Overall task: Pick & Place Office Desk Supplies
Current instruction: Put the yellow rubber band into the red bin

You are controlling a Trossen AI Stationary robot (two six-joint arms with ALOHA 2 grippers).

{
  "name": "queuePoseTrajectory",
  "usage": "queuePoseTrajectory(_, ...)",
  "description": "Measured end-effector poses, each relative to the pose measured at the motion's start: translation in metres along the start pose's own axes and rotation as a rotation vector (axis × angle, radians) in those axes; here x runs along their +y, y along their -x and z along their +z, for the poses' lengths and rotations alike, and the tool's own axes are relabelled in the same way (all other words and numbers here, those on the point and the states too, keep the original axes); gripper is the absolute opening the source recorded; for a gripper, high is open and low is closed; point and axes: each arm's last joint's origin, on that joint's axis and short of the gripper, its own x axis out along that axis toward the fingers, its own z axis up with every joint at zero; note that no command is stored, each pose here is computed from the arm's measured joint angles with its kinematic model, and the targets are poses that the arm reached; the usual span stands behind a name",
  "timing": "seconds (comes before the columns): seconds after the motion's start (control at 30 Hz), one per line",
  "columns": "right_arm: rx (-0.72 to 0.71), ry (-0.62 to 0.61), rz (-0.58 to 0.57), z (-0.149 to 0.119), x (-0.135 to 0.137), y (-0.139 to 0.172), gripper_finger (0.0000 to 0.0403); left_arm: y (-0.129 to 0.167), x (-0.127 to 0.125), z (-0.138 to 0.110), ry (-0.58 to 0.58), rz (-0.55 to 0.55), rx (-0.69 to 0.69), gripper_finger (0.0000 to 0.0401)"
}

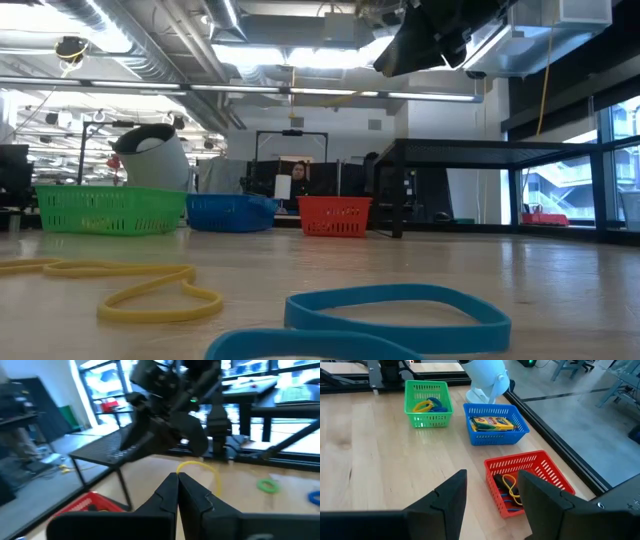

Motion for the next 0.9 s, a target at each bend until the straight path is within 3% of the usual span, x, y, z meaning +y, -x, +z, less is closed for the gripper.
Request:
queuePoseTrajectory(0.2, 0.001, 0.000, 0.003, 0.000, 0.000, 0.000, 0.0178, -0.005, 0.005, 0.000, -0.006, 0.097, -0.002, 0.0001)
queuePoseTrajectory(0.5, 0.003, 0.001, 0.011, 0.000, 0.000, 0.000, 0.0178, -0.045, 0.025, -0.004, -0.009, 0.202, 0.032, 0.0001)
queuePoseTrajectory(0.8, 0.037, 0.001, 0.156, -0.001, 0.004, 0.000, 0.0178, -0.098, 0.067, -0.018, 0.003, 0.387, 0.106, 0.0003)
queuePoseTrajectory(0.9, 0.051, 0.001, 0.214, -0.002, 0.006, 0.001, 0.0178, -0.117, 0.083, -0.020, 0.017, 0.391, 0.135, 0.0003)
